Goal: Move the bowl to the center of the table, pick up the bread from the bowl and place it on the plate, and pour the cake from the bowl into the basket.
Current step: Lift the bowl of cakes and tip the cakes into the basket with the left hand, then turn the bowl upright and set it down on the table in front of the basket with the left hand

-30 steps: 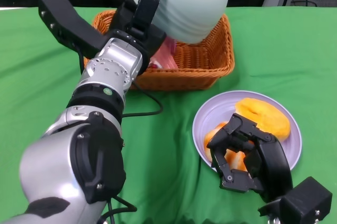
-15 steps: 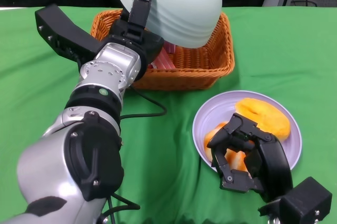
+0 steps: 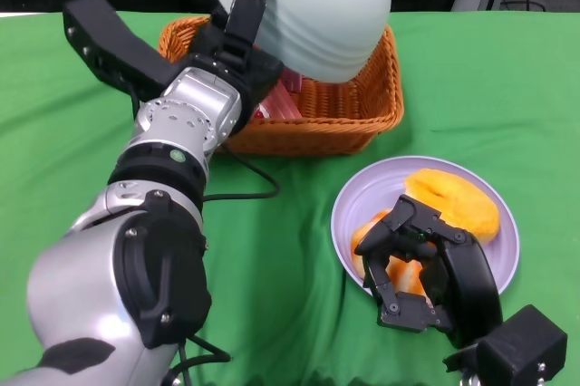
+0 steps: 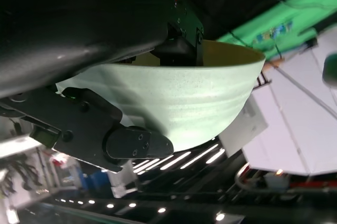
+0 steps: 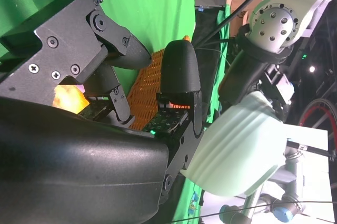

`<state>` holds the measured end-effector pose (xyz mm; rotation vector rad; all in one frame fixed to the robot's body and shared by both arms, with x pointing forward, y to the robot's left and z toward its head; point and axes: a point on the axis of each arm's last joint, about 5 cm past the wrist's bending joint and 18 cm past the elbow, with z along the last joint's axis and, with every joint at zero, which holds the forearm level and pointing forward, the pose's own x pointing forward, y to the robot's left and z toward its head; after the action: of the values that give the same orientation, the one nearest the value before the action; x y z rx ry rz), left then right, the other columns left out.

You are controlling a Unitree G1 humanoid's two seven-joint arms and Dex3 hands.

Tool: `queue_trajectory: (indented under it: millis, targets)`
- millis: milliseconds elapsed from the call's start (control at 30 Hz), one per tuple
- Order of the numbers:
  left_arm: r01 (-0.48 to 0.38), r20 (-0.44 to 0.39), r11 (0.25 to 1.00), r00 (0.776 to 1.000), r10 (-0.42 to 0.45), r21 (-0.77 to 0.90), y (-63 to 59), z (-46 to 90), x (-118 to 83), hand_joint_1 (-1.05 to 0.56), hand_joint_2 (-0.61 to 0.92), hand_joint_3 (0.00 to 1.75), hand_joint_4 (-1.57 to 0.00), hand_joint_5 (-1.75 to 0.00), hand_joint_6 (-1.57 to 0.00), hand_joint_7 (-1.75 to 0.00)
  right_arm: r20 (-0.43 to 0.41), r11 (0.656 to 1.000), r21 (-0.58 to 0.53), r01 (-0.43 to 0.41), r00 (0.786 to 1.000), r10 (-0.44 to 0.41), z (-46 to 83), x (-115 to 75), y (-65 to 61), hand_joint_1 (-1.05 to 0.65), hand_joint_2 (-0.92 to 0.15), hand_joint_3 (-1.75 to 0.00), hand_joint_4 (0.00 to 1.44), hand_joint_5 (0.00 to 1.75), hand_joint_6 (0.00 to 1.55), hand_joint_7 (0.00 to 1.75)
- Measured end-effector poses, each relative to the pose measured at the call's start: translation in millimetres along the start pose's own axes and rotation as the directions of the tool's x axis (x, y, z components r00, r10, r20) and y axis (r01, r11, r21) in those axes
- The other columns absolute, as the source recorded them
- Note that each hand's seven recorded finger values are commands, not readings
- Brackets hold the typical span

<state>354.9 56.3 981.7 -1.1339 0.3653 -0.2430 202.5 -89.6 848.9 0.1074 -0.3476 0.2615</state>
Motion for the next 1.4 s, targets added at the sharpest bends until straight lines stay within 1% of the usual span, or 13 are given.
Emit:
queue_trajectory:
  millis: [133, 200, 233, 333, 500, 667, 767, 833, 933, 1033, 1167, 1267, 1400]
  targets:
    - [0.090, 0.021, 0.985, 0.995, -0.094, 0.148, -5.6, 5.2, 0, -0.17, 0.92, 0.43, -0.69, -1.75, -0.55, -1.64, -0.002, 1.000, 0.011, 0.000, 1.000, 0.000, -0.1, 0.1, -0.4, -0.03, -0.44, -1.20, 0.79, 1.70, 0.70, 1.40]
    - [0.125, 0.037, 0.959, 0.990, -0.138, 0.253, -9.2, 7.9, 0, -0.13, 0.86, 0.57, -0.70, -1.75, -0.57, -1.65, -0.002, 1.000, 0.011, 0.000, 1.000, 0.000, -0.1, 0.0, -0.4, -0.03, -0.44, -1.21, 0.78, 1.70, 0.69, 1.41]
    - [0.150, 0.045, 0.940, 0.984, -0.172, 0.306, -11.2, 9.5, 0, -0.12, 0.78, 0.76, -0.71, -1.75, -0.64, -1.61, -0.002, 1.000, 0.011, -0.002, 1.000, 0.002, -0.1, 0.0, -0.4, -0.03, -0.44, -1.21, 0.79, 1.71, 0.69, 1.41]
    - [0.229, 0.048, 0.870, 0.960, -0.277, 0.438, -16.2, 16.1, 0, -0.13, 0.63, 0.98, -0.74, -1.75, -0.75, -1.54, -0.002, 1.000, 0.012, -0.008, 1.000, 0.008, -0.1, 0.0, -0.5, -0.04, -0.44, -1.19, 0.79, 1.72, 0.69, 1.42]
    - [0.284, 0.041, 0.743, 0.922, -0.386, 0.607, -19.9, 27.9, -3, -0.14, 0.57, 1.04, -0.74, -1.75, -0.78, -1.51, -0.002, 1.000, 0.011, -0.008, 1.000, 0.008, -0.1, 0.0, -0.7, -0.06, -0.47, -1.13, 0.78, 1.71, 0.69, 1.42]
    - [0.280, 0.017, 0.554, 0.882, -0.470, 0.784, -17.3, 41.7, -10, -0.21, 0.63, 0.95, -0.73, -1.75, -0.67, -1.58, -0.002, 1.000, 0.012, -0.008, 1.000, 0.008, -0.1, 0.2, -0.9, -0.04, -0.47, -1.15, 0.78, 1.72, 0.68, 1.41]
    - [0.240, 0.001, 0.364, 0.834, -0.552, 0.900, -10.7, 51.7, -18, -0.25, 0.75, 0.76, -0.70, -1.75, -0.57, -1.62, -0.002, 1.000, 0.011, -0.011, 1.000, 0.011, -0.2, 0.8, -1.7, -0.03, -0.48, -1.15, 0.78, 1.70, 0.68, 1.41]
    - [0.185, -0.010, 0.237, 0.806, -0.592, 0.954, -6.8, 57.7, -24, -0.25, 0.77, 0.72, -0.71, -1.75, -0.59, -1.60, -0.003, 1.000, 0.012, -0.012, 1.000, 0.012, -0.4, 0.7, -3.0, -0.03, -0.48, -1.15, 0.78, 1.70, 0.68, 1.41]
    - [0.113, -0.023, 0.101, 0.771, -0.636, 0.989, -1.3, 65.0, -32, -0.23, 0.80, 0.69, -0.74, -1.75, -0.62, -1.51, -0.002, 1.000, 0.016, -0.009, 1.000, 0.009, -0.3, 0.8, -4.5, -0.03, -0.48, -1.15, 0.79, 1.70, 0.68, 1.42]
    - [0.021, -0.042, -0.039, 0.731, -0.681, 0.999, 7.6, 72.2, -42, -0.25, 0.88, 0.56, -0.75, -1.75, -0.65, -1.47, -0.001, 1.000, 0.007, 0.002, 1.000, -0.002, -0.1, 0.7, -6.6, -0.05, -0.49, -1.14, 0.79, 1.69, 0.68, 1.43]
    - [-0.087, -0.052, -0.159, 0.704, -0.709, 0.983, 19.8, 77.6, -54, -0.21, 0.89, 0.51, -0.73, -1.75, -0.61, -1.55, -0.002, 1.000, 0.000, 0.010, 1.000, -0.010, 0.0, 0.3, -8.5, -0.05, -0.48, -1.15, 0.79, 1.71, 0.67, 1.44]
    - [-0.159, -0.062, -0.226, 0.673, -0.737, 0.961, 28.4, 79.6, -62, -0.19, 0.78, 0.69, -0.73, -1.75, -0.68, -1.39, -0.002, 1.000, 0.000, 0.014, 1.000, -0.014, 0.1, 0.4, -8.8, -0.04, -0.46, -1.20, 0.79, 1.72, 0.67, 1.46]
    - [-0.247, -0.089, -0.309, 0.632, -0.770, 0.918, 40.0, 76.2, -71, -0.16, 0.70, 0.83, -0.69, -1.75, -0.68, -1.34, -0.002, 1.000, -0.006, 0.019, 1.000, -0.019, 0.1, 0.5, -8.9, -0.03, -0.44, -1.23, 0.77, 1.74, 0.67, 1.48]
